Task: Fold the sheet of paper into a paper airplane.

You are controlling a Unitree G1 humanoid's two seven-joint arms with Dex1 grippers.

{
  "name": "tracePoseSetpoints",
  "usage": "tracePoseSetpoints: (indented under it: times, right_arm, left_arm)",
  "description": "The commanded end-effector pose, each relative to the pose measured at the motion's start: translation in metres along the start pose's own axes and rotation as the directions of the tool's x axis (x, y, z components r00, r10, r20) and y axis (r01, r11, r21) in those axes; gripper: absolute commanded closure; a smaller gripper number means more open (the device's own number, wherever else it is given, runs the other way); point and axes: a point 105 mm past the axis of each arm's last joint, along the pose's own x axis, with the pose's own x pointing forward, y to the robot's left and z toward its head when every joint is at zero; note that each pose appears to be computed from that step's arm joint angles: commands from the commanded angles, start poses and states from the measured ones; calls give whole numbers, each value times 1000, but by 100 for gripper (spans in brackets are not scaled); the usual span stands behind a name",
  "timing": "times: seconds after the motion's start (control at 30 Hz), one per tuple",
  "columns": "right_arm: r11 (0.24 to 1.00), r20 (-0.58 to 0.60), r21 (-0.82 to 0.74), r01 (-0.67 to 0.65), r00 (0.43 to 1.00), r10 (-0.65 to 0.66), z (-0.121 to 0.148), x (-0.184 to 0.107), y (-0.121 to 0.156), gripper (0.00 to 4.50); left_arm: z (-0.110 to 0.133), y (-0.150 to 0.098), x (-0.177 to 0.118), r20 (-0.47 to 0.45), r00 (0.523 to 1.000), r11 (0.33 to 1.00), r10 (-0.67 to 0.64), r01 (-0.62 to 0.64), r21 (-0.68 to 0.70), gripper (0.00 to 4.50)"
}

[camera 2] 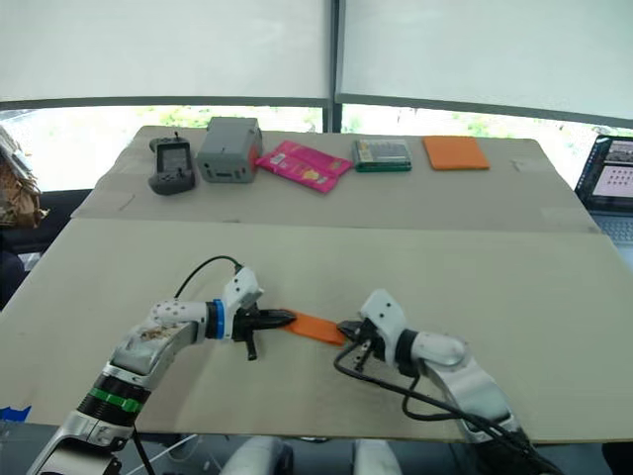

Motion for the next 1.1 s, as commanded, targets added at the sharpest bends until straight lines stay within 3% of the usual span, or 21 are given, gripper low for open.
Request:
tracePoseSetpoints:
  times: [0.03, 0.27, 0.37, 0.6, 0.7, 0.8, 0.93, 1.1]
  right_arm:
    - [995, -99, 86, 44, 994, -36, -33, -15, -5, 446]
    - [993, 206, 117, 31, 977, -55, 34, -22, -11, 446]
    - [994, 247, 105, -11, 969, -16, 46, -25, -6, 446]
    - [984, 205, 6, -177, 963, 172, 63, -25, 18, 446]
    - [967, 208, -1, -254, 946, 248, 77, -22, 35, 446]
    - [975, 83, -55, -213, 973, 217, 72, -9, 33, 446]
    - [986, 55, -63, -154, 986, 158, 84, 7, 24, 446]
    - [965, 22, -206, -161, 985, 170, 99, 25, 21, 446]
  left_arm:
    - [-3, 7, -6, -6, 999, 999, 33, -33, -12, 450]
    - [1, 4, -9, 28, 999, 999, 29, -28, -28, 450]
    - [4, 4, -12, 44, 998, 999, 35, -33, -30, 450]
    - [31, 4, -32, 130, 991, 999, 37, -35, -13, 450]
    - [30, 1, -59, 133, 990, 999, 40, -36, -37, 450]
    - [18, -3, -81, 88, 995, 997, 49, -43, -62, 450]
    - [9, -10, -88, 42, 998, 996, 50, -46, -79, 450]
    - [9, -15, -88, 58, 993, 992, 104, -99, -82, 450]
